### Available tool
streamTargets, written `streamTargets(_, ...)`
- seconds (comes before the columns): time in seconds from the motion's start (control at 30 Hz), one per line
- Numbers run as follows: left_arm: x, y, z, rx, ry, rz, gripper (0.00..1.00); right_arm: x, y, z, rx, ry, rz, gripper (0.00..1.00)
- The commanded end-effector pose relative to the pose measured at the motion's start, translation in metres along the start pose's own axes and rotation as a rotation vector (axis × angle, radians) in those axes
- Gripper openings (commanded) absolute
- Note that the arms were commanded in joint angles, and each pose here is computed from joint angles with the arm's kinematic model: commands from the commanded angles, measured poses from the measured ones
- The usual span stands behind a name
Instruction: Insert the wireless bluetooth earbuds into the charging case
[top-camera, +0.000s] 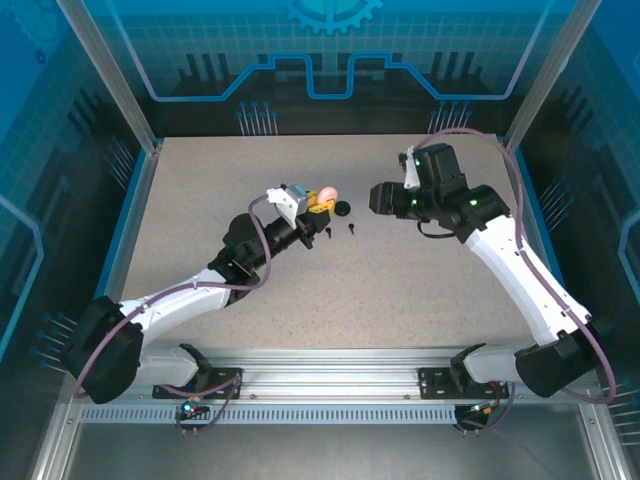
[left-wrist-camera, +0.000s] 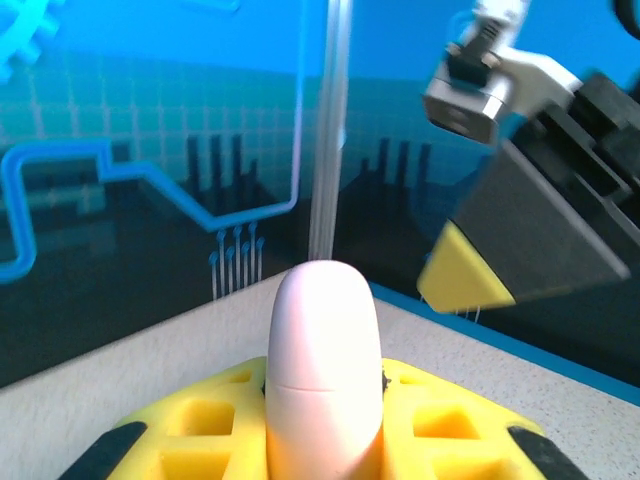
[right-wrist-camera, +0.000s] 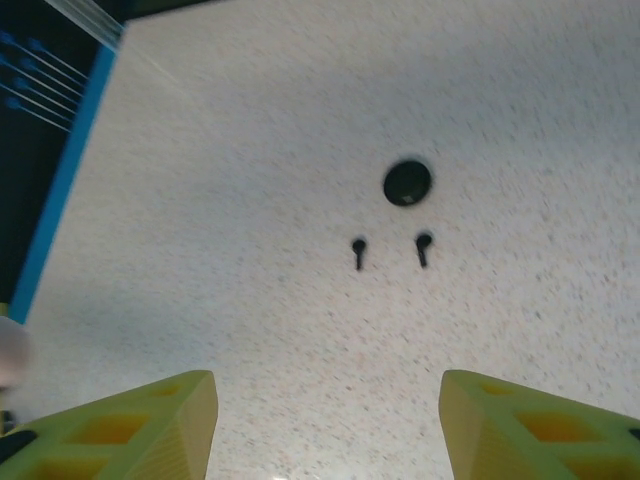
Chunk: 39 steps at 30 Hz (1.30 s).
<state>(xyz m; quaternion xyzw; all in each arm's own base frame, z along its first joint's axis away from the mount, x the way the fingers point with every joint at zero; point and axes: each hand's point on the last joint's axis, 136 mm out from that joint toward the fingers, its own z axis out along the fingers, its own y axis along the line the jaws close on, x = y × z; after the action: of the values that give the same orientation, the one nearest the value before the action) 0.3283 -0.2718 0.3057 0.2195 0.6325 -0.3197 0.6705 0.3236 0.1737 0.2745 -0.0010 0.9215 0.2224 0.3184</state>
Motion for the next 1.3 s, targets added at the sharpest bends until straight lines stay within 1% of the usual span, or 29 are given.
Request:
streamTargets(0.0, 0.027, 0.035, 0.004, -0.182, 0.112, -0.16, 0.0, 0.01, -0.014, 0.01, -0.004, -0.013, 0.063, 0.61)
streamTargets(0.1, 0.056, 0.054, 0.002, -0.255, 0.197, -0.24, 0.0, 0.035, -0.028, 0.029, 0.011, 0.028, 0.097, 0.61)
streamTargets(0.2, 0.084, 0.083, -0.005, -0.349, 0.277, -0.348, 0.0, 0.056, -0.038, 0.043, 0.014, 0.061, 0.128, 0.61)
streamTargets(0.3, 0.112, 0.116, -0.012, -0.432, 0.366, -0.505, 0.0, 0.072, -0.047, 0.051, 0.026, 0.085, 0.149, 0.62)
streamTargets(0.37, 0.13, 0.135, -0.017, -0.499, 0.431, -0.581, 0.0, 0.08, -0.051, 0.052, 0.03, 0.091, 0.158, 0.62)
streamTargets(0.6, 0.173, 0.17, -0.02, -0.574, 0.62, -0.653, 0.0, 0.084, -0.056, 0.052, 0.043, 0.087, 0.161, 0.62)
streamTargets(0.8, 0.211, 0.181, -0.024, -0.585, 0.777, -0.704, 0.0, 0.079, -0.057, 0.051, 0.058, 0.07, 0.154, 0.62)
streamTargets(0.9, 0.227, 0.179, -0.026, -0.556, 0.848, -0.748, 0.0, 0.074, -0.057, 0.05, 0.061, 0.062, 0.151, 0.62)
streamTargets(0.97, 0.234, 0.175, -0.024, -0.524, 0.893, -0.77, 0.0, 0.071, -0.055, 0.049, 0.063, 0.059, 0.151, 0.62)
streamTargets(1.07, 0.241, 0.173, -0.026, -0.513, 0.944, -0.781, 0.0, 0.062, -0.053, 0.046, 0.072, 0.047, 0.159, 0.63)
streamTargets(1.27, 0.254, 0.177, -0.035, -0.568, 1.021, -0.785, 0.0, 0.042, -0.048, 0.039, 0.095, 0.028, 0.184, 0.64)
